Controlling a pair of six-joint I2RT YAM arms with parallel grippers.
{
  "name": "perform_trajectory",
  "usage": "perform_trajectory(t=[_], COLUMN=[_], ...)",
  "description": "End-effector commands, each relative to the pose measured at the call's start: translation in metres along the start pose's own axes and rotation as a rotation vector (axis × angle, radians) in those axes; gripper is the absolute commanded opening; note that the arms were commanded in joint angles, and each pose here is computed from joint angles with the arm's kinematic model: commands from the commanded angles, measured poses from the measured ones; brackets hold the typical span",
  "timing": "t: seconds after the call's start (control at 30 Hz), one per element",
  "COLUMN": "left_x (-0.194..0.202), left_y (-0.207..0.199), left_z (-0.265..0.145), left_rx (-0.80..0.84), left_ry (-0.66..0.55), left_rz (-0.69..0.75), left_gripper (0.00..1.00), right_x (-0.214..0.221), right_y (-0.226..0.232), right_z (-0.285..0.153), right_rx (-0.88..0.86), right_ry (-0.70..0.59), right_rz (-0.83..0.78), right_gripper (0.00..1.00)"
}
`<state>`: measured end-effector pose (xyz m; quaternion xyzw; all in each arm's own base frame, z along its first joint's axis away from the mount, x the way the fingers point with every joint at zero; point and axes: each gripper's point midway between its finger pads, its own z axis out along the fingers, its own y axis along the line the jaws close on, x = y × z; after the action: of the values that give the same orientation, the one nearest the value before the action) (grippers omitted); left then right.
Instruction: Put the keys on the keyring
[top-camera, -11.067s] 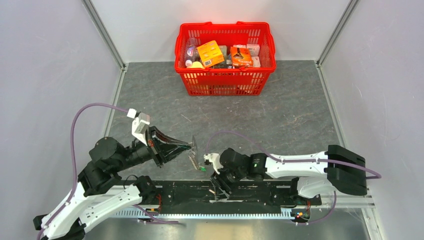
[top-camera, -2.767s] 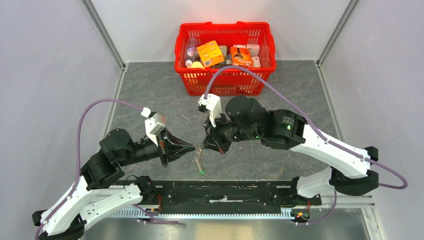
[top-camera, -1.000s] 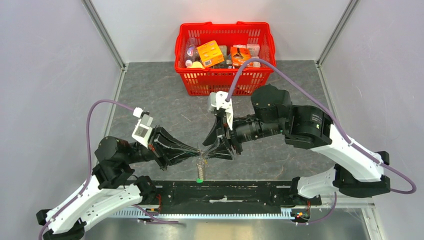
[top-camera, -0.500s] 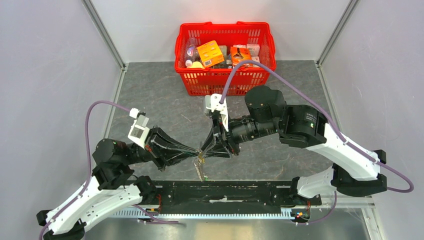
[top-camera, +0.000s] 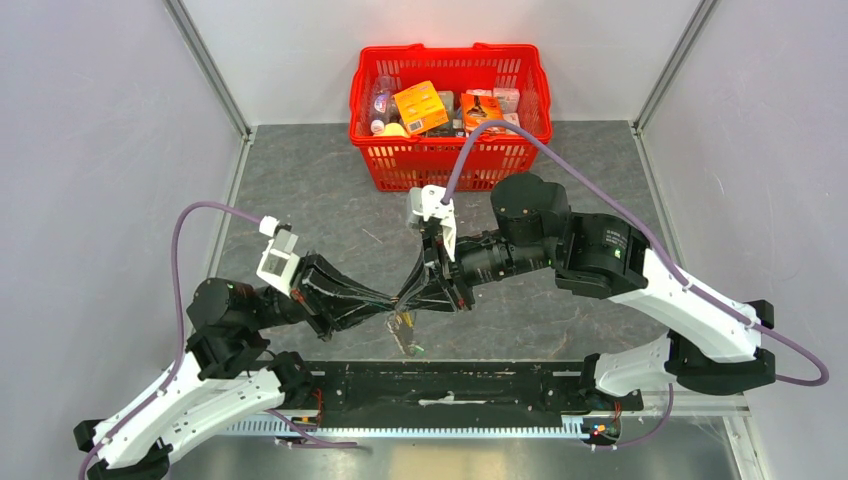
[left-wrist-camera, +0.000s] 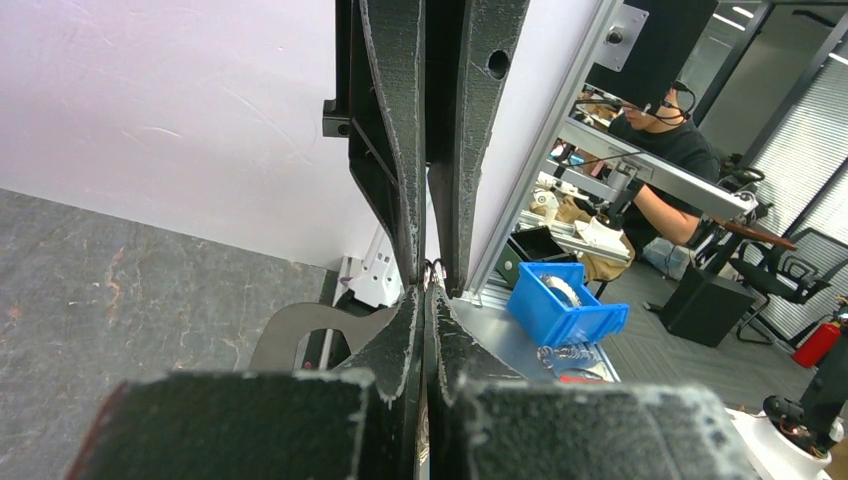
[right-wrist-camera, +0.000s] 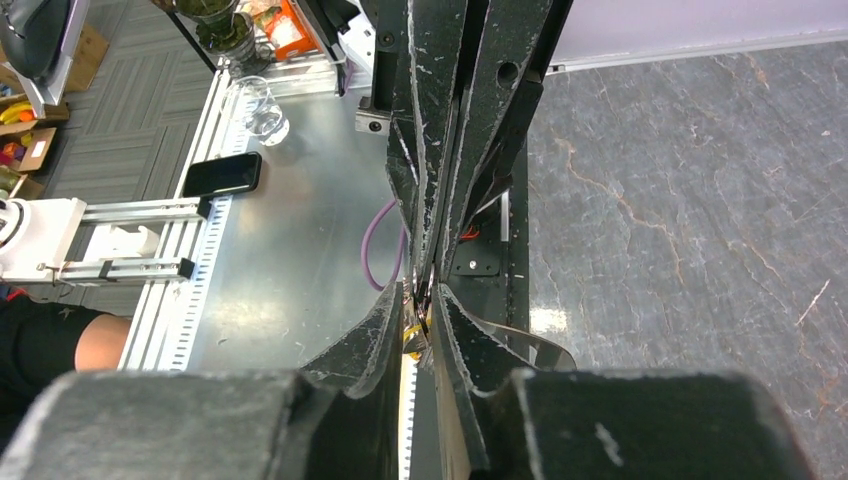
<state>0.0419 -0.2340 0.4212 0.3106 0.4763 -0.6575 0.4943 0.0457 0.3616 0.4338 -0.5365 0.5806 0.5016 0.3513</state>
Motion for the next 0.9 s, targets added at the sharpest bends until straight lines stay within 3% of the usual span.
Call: perform_trajectory(t=[0.0,0.57,0.67,0.73,0.87], left_x=[-0.0184,-0.0237,-0.0248,-0.0258,-0.0276], left_y=[-0.0101,-0.0114,-0.012,-0.0125,-0.0132], left_z=[-0.001,-0.0015,-0.002,-0.0024,-0.0031], left_rx=[0.022,0.019,0.018,0.018,0.016], left_ry=[-0.069,-0.085,-0.089,-0.093,-0.1], left_rz=[0.013,0.027,0.029,0.031,0.033], left_gripper=[0.02,0.02,0.02,0.02,0.02], right_x=[-0.0174,-0.0155,-0.0148,-0.0142,-0.0124], right_y=[0.0085,0.01,0.0091,0.0091,0.009], right_z=[-0.0088,-0.0097,-0.0092,-0.0088,-0.0093], right_rx=[-0.022,-0.025,-0.023,-0.025,-0.022], right_ry=[-0.073,-0.103,-0.102,-0.101,-0.099], right_rz=[-0.029,-0.02,-0.018,-0.02,-0.022], right_gripper=[0.22,0.17,0.12,0.01,0.0])
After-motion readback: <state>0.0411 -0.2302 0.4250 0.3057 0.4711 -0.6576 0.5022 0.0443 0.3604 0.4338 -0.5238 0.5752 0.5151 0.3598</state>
